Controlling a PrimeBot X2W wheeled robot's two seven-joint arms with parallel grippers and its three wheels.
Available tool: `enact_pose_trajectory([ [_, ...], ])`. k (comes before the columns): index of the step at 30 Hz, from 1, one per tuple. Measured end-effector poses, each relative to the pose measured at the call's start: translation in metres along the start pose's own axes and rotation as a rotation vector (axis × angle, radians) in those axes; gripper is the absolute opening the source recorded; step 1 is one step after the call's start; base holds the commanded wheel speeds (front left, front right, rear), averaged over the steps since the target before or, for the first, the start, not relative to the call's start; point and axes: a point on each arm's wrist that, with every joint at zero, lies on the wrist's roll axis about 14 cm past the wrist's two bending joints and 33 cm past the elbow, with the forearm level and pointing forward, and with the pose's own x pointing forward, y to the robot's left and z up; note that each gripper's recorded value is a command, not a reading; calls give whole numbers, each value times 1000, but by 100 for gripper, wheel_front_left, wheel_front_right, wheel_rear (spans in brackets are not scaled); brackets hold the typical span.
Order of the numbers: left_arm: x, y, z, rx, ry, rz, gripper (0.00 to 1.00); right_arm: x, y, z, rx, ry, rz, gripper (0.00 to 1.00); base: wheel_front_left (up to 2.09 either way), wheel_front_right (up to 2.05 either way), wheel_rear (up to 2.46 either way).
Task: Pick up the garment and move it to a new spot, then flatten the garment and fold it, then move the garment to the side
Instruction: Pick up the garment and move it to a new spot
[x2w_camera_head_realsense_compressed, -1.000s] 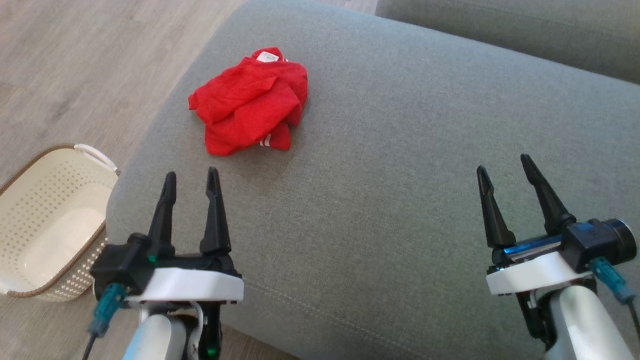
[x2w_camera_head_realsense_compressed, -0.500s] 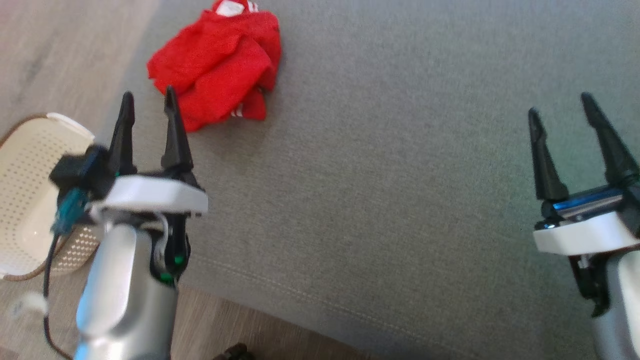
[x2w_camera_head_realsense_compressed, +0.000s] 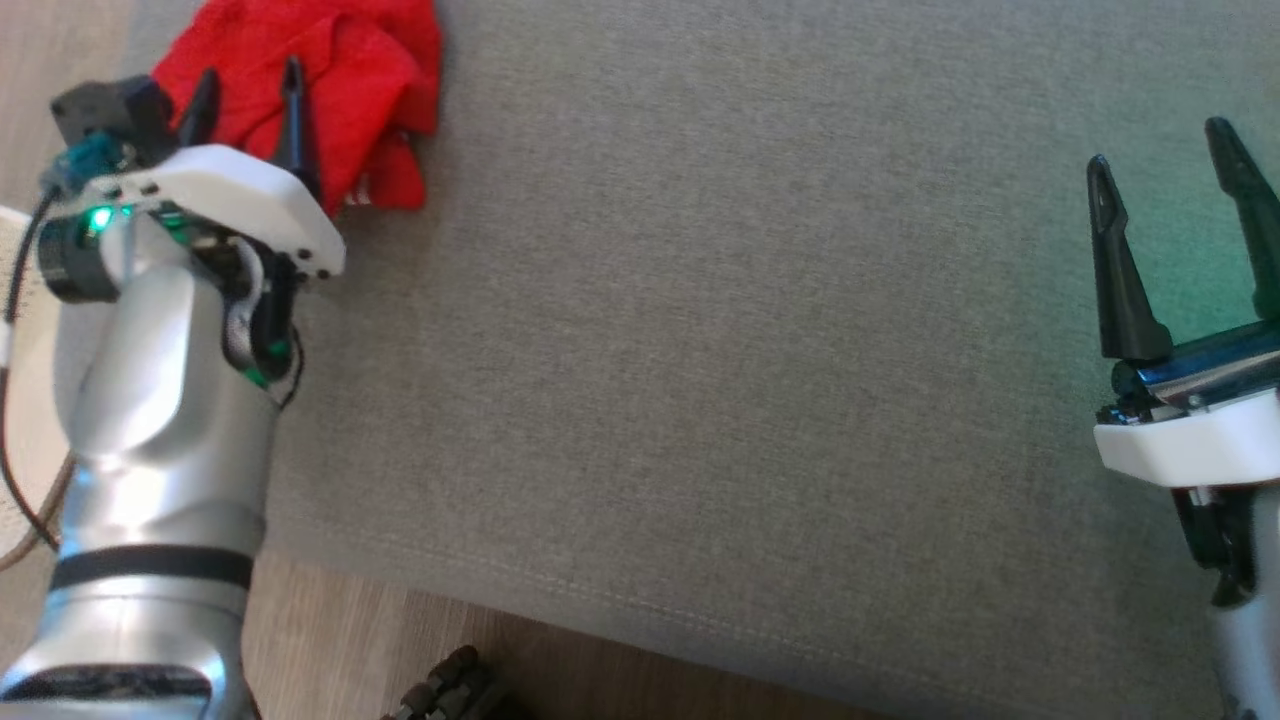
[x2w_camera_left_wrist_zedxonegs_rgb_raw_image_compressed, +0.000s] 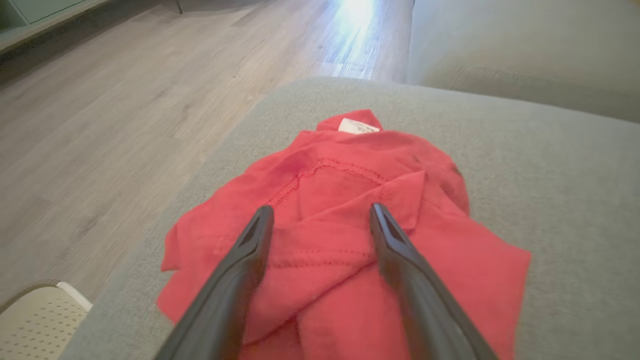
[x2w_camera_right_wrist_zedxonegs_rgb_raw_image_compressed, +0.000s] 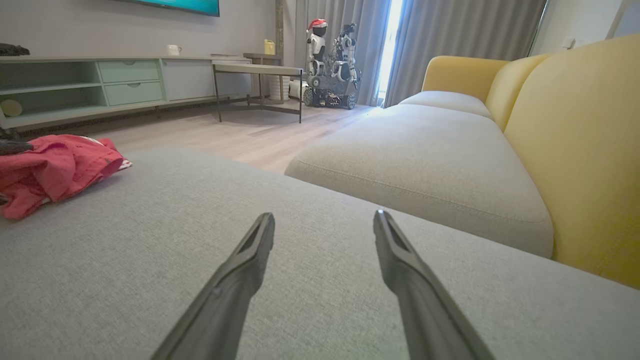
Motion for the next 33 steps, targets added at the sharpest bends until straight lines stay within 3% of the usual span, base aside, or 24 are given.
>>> enact_pose_trajectory([
  [5, 16, 1, -19, 68, 99, 2, 100, -7, -10, -9, -1, 26, -29, 100, 0, 0, 0],
  [7, 20, 0, -22, 76, 116, -3, 0, -8, -14, -11, -1, 30, -40, 100, 0, 0, 0],
  [14, 19, -4, -15, 66, 80, -19, 0, -14, -16, -4, 0, 9, -61, 100, 0, 0, 0],
  [20, 10, 17, 49, 20, -156, 56, 0, -20, -7, 13, 8, -26, -66, 100, 0, 0, 0],
  [27, -28, 26, 162, -11, -518, 74, 0, -31, -1, 39, 9, -84, -87, 100, 0, 0, 0],
  [33, -66, 16, 204, -22, -691, 50, 0, -46, -4, 53, 7, -115, -126, 100, 0, 0, 0],
])
